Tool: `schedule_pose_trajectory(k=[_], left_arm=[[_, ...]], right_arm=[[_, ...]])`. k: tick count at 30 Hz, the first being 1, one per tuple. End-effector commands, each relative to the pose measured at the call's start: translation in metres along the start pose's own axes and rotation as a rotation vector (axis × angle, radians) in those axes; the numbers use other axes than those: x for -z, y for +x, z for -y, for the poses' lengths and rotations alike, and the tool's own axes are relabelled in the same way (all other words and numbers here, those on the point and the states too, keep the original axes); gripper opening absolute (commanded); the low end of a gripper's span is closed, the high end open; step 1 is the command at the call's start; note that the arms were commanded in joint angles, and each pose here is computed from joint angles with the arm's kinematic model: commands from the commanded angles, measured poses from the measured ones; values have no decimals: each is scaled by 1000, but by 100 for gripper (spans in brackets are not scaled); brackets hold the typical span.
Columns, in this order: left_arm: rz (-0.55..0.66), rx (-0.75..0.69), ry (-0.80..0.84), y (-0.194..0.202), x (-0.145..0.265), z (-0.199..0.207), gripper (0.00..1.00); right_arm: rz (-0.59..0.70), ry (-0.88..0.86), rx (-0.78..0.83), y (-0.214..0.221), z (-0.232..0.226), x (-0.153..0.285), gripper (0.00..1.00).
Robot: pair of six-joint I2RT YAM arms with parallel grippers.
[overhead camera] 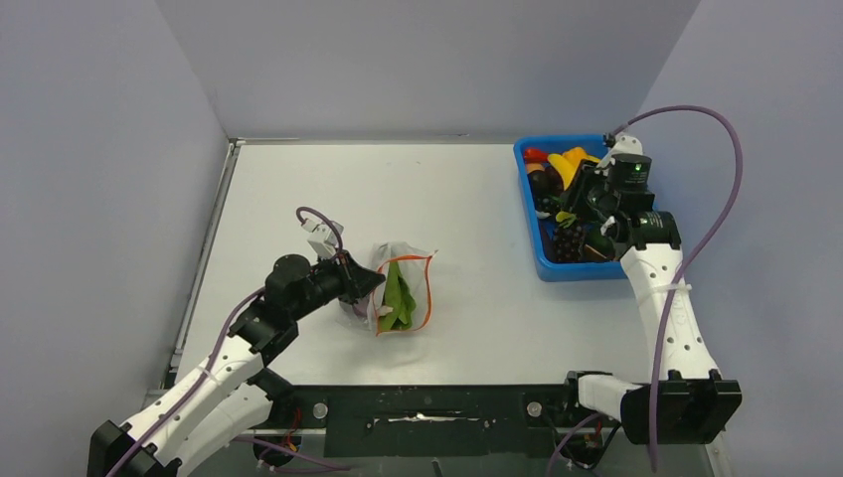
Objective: Place the food in the zip-top bag and seal the zipper
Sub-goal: Pick up the fake fruit from the bin, then place the fake fruit in the zipper food storage bag.
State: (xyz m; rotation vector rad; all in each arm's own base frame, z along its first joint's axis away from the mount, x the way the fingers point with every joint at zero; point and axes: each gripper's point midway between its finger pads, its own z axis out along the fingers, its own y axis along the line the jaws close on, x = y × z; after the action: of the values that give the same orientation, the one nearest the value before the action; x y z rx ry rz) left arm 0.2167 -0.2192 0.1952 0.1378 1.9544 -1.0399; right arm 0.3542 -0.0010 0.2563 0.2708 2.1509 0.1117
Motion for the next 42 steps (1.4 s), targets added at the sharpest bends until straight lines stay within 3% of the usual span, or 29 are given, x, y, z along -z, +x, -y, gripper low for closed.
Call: schedule_pose_trajectory(k=[1, 7, 22, 33, 42], left_arm=[[95, -44, 45, -35, -1, 21, 0], [104, -46, -9, -42, -8, 13, 0], [152, -61, -62, -62, -18, 9, 0], [138, -45, -36, -56, -20, 11, 0], [118, -25, 31, -51, -19, 22, 0]], right_arm=[[20, -158, 37, 5, -36, 30, 17], [15, -451, 50, 26, -98, 72, 16], [-257, -864, 124, 111, -186, 148, 16], [-485, -912, 244, 167, -185, 177, 18], [-493, -876, 181, 174, -210, 160, 18]])
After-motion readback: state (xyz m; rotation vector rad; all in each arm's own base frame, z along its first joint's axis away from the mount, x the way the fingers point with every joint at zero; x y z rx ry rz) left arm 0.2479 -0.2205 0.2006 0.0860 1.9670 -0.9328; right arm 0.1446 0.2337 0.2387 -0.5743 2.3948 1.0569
